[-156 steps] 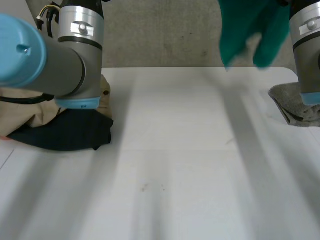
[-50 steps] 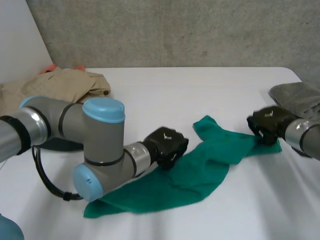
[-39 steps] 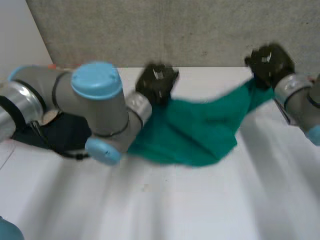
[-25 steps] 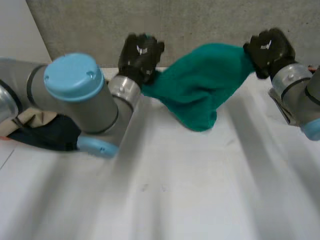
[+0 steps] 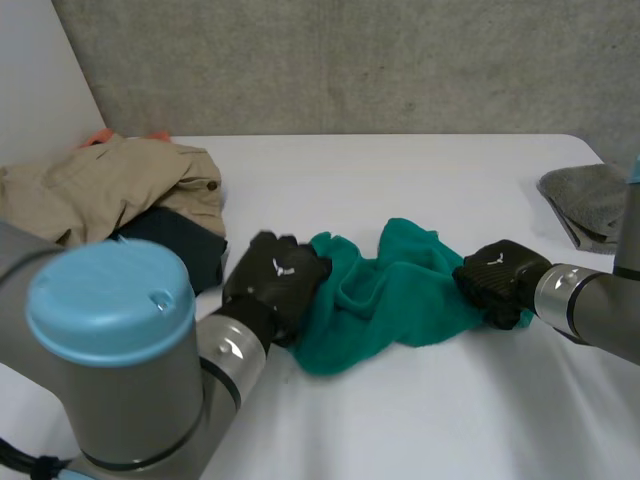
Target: Fold the laundry.
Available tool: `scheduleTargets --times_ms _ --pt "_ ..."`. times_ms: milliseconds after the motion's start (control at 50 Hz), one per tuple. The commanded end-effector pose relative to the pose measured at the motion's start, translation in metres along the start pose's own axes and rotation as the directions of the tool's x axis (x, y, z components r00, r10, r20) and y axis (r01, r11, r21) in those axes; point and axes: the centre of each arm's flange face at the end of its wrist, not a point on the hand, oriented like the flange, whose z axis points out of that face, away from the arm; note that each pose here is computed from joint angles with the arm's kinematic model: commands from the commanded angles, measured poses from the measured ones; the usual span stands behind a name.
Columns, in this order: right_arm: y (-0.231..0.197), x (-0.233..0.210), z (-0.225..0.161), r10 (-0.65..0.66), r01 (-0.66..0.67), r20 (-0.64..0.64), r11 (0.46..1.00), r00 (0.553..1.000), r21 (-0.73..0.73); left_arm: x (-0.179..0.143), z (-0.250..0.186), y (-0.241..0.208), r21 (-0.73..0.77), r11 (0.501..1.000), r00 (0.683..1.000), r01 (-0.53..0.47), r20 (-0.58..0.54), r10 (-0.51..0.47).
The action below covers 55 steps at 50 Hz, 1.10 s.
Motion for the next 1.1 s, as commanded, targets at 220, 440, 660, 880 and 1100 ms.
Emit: scheduleTargets --times_ms 220,440,660,880,1100 --pt "0.017 -0.003 -0.004 0.014 -0.015 -0.031 1.000 0.999 -0.002 -0.005 0.098 -0.002 0.242 0.951 0.971 -0.194 -0.089 0.220" --pt "0.028 -0.001 -0.004 0.041 -0.042 -0.030 0.999 0.999 -0.031 0.021 0.135 0.041 0.235 0.940 0.924 -0.247 -0.236 0.302" --pt "0.032 0.002 -0.003 0.046 -0.047 -0.046 0.998 0.998 -0.030 0.025 0.142 0.046 0.231 0.932 0.902 -0.278 -0.270 0.336" --pt "0.024 0.018 -0.010 0.046 -0.048 -0.094 0.999 0.994 -0.012 -0.011 0.124 0.016 0.183 0.932 0.938 -0.312 -0.098 0.333" --pt "0.002 0.030 -0.030 0.103 -0.095 -0.126 0.993 0.987 0.067 -0.042 0.065 -0.024 0.168 0.934 0.949 -0.314 0.051 0.310"
